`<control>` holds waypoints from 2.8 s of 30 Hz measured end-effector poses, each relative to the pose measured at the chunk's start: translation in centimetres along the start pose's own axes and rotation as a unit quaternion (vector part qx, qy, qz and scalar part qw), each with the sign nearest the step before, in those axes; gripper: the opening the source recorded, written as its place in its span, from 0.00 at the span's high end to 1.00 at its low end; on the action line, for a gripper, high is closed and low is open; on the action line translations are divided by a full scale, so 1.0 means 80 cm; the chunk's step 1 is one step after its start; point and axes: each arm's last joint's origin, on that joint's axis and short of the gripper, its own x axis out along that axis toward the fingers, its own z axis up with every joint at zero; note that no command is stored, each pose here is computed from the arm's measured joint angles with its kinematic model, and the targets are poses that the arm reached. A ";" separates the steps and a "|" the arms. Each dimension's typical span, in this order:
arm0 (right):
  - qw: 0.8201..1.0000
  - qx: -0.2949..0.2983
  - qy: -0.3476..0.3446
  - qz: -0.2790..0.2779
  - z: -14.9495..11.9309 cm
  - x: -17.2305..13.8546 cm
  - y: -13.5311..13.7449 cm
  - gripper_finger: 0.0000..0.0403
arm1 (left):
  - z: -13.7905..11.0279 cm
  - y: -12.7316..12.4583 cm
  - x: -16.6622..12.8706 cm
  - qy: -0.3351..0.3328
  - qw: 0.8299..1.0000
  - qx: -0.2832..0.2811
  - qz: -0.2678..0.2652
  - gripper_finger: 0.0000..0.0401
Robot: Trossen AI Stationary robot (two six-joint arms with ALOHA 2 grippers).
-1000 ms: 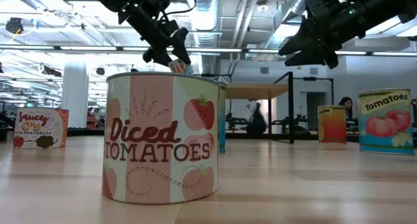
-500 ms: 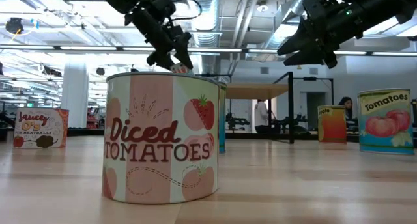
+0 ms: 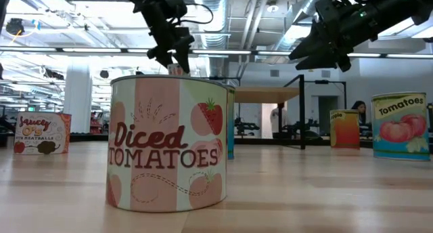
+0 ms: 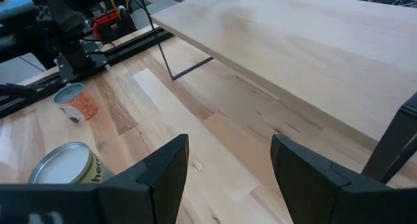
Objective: Pick and place cans onto a shelf
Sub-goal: Put the canned carrots on the shelf, then put the canned cherries on the shelf
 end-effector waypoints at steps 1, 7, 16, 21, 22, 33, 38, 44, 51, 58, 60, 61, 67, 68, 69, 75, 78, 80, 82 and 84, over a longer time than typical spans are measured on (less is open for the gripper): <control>1.000 0.000 0.000 0.000 0.000 0.000 0.000 0.39 | -0.001 0.003 0.000 0.005 1.000 -0.007 -0.008 0.28; 1.000 0.005 -0.001 0.001 0.000 0.000 0.000 0.39 | -0.005 0.014 0.002 0.024 0.999 -0.030 -0.031 0.28; 1.000 0.005 -0.001 0.001 0.000 0.000 0.000 0.39 | -0.005 0.015 0.012 0.026 0.999 -0.030 -0.030 0.28; 1.000 0.004 0.001 0.002 0.000 0.000 0.001 0.39 | -0.010 0.013 0.034 0.056 0.998 -0.013 -0.031 0.28; 1.000 0.003 0.001 0.002 0.000 0.000 0.001 0.39 | -0.010 0.012 0.036 0.057 0.998 -0.010 -0.031 0.28; 1.000 0.003 0.002 0.001 -0.001 0.000 0.000 0.39 | -0.008 0.017 0.036 0.057 0.998 -0.014 -0.021 0.23; 1.000 0.003 0.002 0.001 -0.001 0.000 0.000 0.39 | -0.003 0.016 0.031 0.048 0.999 -0.005 -0.014 0.16; 1.000 0.002 0.004 0.000 -0.001 0.000 0.000 0.39 | 0.005 0.010 0.020 0.044 0.999 0.008 -0.001 0.10; 1.000 -0.003 0.011 -0.003 -0.003 0.000 -0.001 0.39 | 0.014 -0.003 -0.020 0.019 0.999 0.034 0.032 0.09; 1.000 0.003 0.015 -0.005 -0.004 0.000 -0.002 0.39 | 0.013 -0.025 -0.086 -0.049 0.997 0.048 0.025 0.09; 1.000 0.004 0.015 -0.004 -0.004 -0.001 -0.001 0.39 | 0.010 -0.036 -0.106 -0.068 0.996 0.053 0.014 0.09; 1.000 0.003 0.015 -0.002 -0.005 -0.001 0.000 0.39 | 0.008 -0.042 -0.115 -0.078 0.995 0.057 0.009 0.09; 0.999 -0.018 -0.015 0.038 -0.001 -0.008 0.016 0.39 | -0.033 -0.081 -0.145 -0.153 0.985 0.083 -0.004 0.09; 0.999 -0.020 -0.020 0.045 0.000 -0.009 0.018 0.39 | -0.043 -0.086 -0.146 -0.166 0.982 0.085 -0.007 0.09; 0.998 -0.022 -0.024 0.050 0.000 -0.011 0.021 0.39 | -0.054 -0.090 -0.146 -0.178 0.980 0.084 -0.012 0.09; 0.997 -0.029 -0.028 0.066 -0.002 -0.016 0.028 0.39 | -0.141 -0.116 -0.129 -0.252 0.962 0.058 -0.092 0.09; 0.994 -0.031 -0.014 0.103 -0.003 -0.018 0.033 0.39 | -0.190 -0.132 -0.113 -0.284 0.947 0.054 -0.140 0.09; 0.990 -0.032 -0.005 0.136 -0.004 -0.019 0.036 0.39 | -0.217 -0.140 -0.106 -0.307 0.936 0.054 -0.167 0.09; 0.986 -0.032 0.001 0.163 -0.005 -0.020 0.041 0.39 | -0.239 -0.147 -0.101 -0.323 0.925 0.056 -0.193 0.09; 0.983 -0.038 0.004 0.179 -0.006 -0.020 0.045 0.39 | -0.258 -0.154 -0.097 -0.331 0.916 0.060 -0.218 0.09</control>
